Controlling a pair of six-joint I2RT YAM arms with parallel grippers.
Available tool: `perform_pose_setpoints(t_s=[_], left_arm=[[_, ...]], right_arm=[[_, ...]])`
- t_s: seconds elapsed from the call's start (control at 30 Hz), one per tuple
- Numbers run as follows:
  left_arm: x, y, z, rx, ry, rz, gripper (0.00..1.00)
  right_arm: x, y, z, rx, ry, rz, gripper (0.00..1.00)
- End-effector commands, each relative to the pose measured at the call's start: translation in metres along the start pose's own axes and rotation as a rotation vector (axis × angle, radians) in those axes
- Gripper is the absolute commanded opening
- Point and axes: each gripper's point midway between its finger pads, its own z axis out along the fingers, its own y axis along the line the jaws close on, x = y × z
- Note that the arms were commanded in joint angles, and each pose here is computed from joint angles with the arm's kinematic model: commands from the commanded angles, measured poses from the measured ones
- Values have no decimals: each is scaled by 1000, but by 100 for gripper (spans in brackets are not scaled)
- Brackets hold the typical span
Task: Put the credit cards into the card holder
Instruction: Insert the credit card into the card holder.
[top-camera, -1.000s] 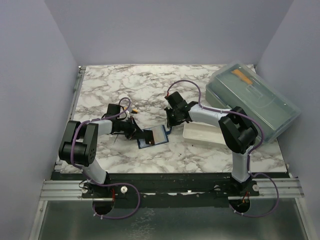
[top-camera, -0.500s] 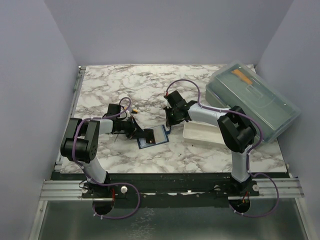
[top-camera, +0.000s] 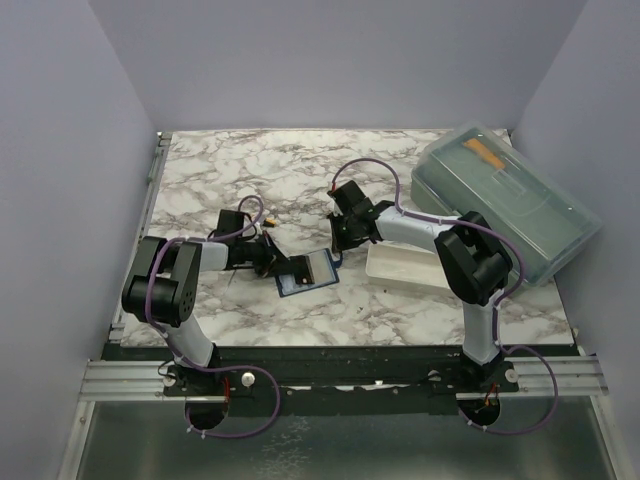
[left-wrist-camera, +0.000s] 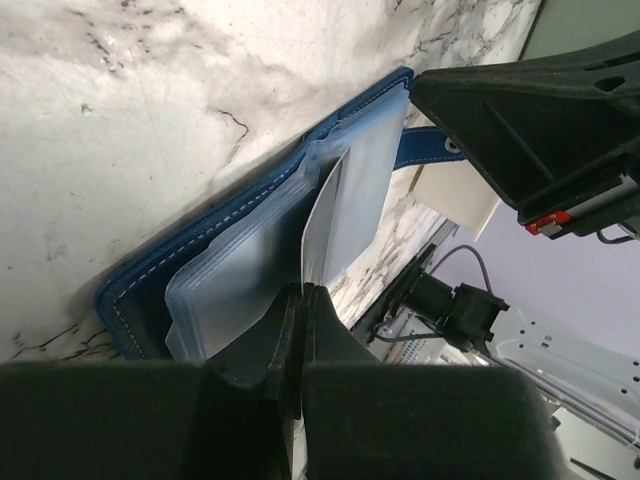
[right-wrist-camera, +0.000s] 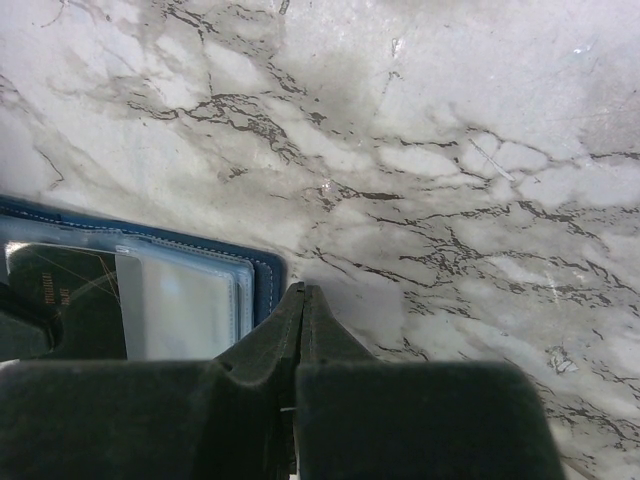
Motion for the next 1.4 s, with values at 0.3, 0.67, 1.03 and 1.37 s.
perform_pose_setpoints(t_s=[0.3, 0.67, 1.03, 1.37], left_arm=[[-3, -5, 28, -68, -184, 98, 0], [3, -9, 14, -146, -256, 87, 29], [14, -4, 11, -204, -231, 91, 35], [15, -1, 16, -282, -249, 96, 39]], right_arm=[[28, -8, 16, 9, 95, 1, 0], [28, -8, 14, 10, 96, 2, 0], [28, -7, 16, 5, 101, 3, 0], [29, -8, 13, 8, 103, -1, 0]])
